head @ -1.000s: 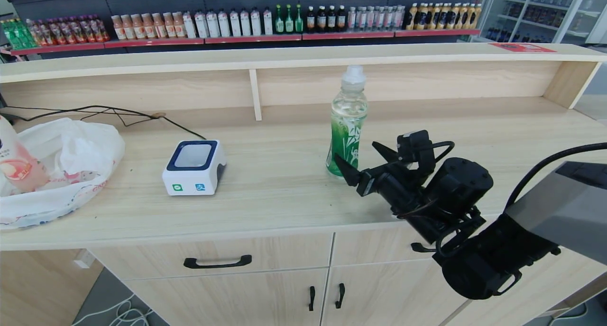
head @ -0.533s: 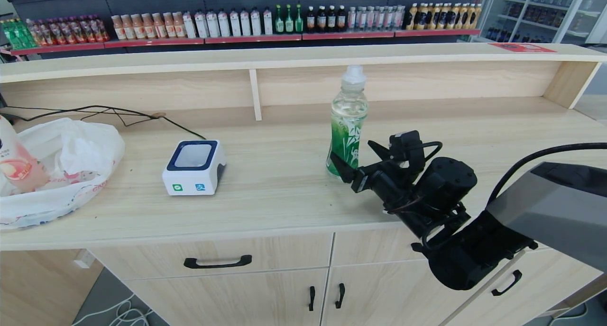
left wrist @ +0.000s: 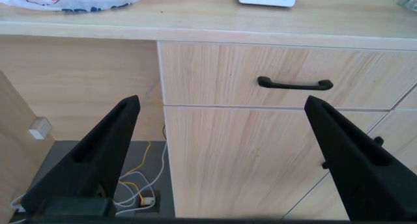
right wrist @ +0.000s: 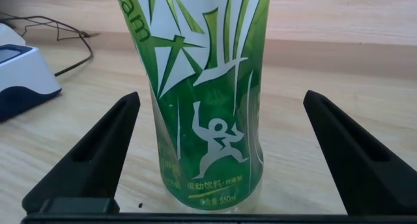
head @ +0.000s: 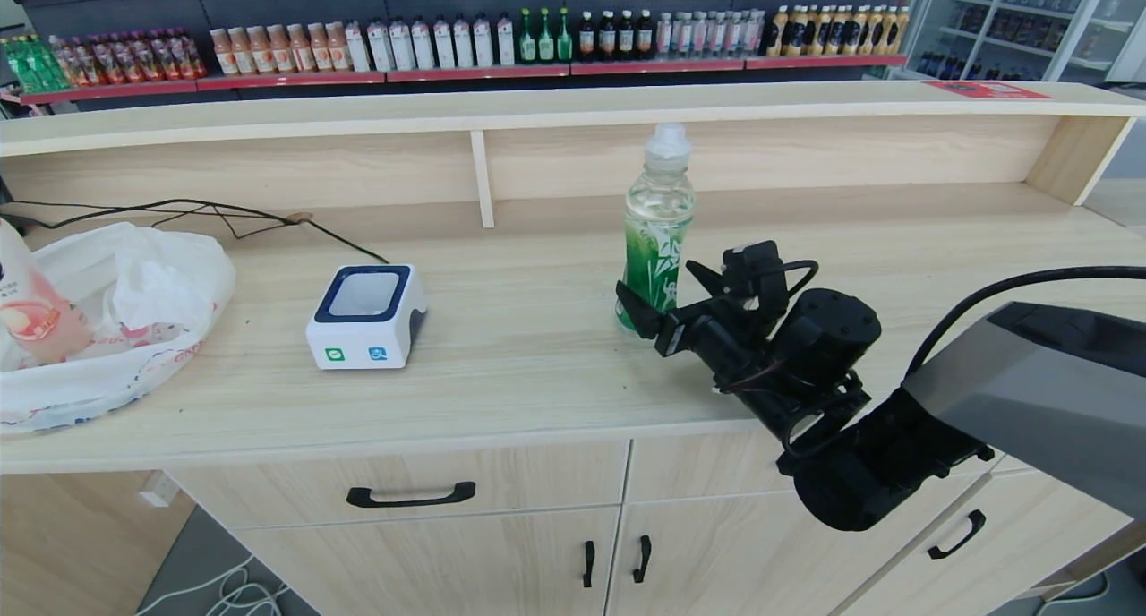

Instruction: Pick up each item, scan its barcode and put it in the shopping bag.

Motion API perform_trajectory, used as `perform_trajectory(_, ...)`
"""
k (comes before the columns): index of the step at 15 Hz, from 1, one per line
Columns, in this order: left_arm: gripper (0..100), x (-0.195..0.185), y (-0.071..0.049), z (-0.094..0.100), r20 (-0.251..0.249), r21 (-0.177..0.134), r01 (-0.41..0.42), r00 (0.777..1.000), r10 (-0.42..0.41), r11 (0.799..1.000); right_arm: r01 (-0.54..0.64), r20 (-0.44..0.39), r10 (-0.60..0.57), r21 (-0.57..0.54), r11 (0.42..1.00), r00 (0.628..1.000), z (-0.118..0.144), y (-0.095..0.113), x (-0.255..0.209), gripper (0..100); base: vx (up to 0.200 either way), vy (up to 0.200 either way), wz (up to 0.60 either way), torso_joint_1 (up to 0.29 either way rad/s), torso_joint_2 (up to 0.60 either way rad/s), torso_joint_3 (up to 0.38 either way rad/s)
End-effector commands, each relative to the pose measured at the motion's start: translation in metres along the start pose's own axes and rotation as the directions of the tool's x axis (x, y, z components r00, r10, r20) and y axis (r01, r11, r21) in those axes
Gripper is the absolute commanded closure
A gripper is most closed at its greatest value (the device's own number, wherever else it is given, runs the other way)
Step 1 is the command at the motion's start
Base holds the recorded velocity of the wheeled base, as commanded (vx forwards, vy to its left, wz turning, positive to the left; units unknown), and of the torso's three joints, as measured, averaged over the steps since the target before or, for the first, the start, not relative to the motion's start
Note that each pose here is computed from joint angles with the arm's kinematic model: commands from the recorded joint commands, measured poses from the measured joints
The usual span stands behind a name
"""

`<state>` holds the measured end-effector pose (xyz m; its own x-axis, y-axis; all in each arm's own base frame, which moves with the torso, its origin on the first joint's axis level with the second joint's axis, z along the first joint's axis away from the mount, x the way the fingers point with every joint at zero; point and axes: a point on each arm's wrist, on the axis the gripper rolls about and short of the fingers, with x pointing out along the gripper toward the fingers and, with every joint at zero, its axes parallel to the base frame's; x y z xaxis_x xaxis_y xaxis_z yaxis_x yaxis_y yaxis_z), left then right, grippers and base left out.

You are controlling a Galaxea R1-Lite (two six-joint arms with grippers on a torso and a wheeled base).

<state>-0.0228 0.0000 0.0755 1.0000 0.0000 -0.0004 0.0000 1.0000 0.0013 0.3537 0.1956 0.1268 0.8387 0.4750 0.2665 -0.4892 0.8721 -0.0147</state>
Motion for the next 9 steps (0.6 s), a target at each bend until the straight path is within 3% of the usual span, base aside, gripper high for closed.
perform_trajectory(1, 0, 0.000, 0.000, 0.000, 0.000, 0.000, 0.000, 1.000, 0.000, 1.000, -0.003, 0.014, 0.003, -0.004, 1.000, 1.000, 0.004, 0.001, 0.006, 0, 0.000, 0.000, 0.00, 0.000, 0.00, 0.000)
perform_trajectory(9, 0, 0.000, 0.000, 0.000, 0.000, 0.000, 0.000, 1.000, 0.000, 1.000, -0.005, -0.006, 0.005, -0.027, 1.000, 1.000, 0.010, 0.001, 0.026, 0, 0.000, 0.000, 0.00, 0.000, 0.00, 0.000)
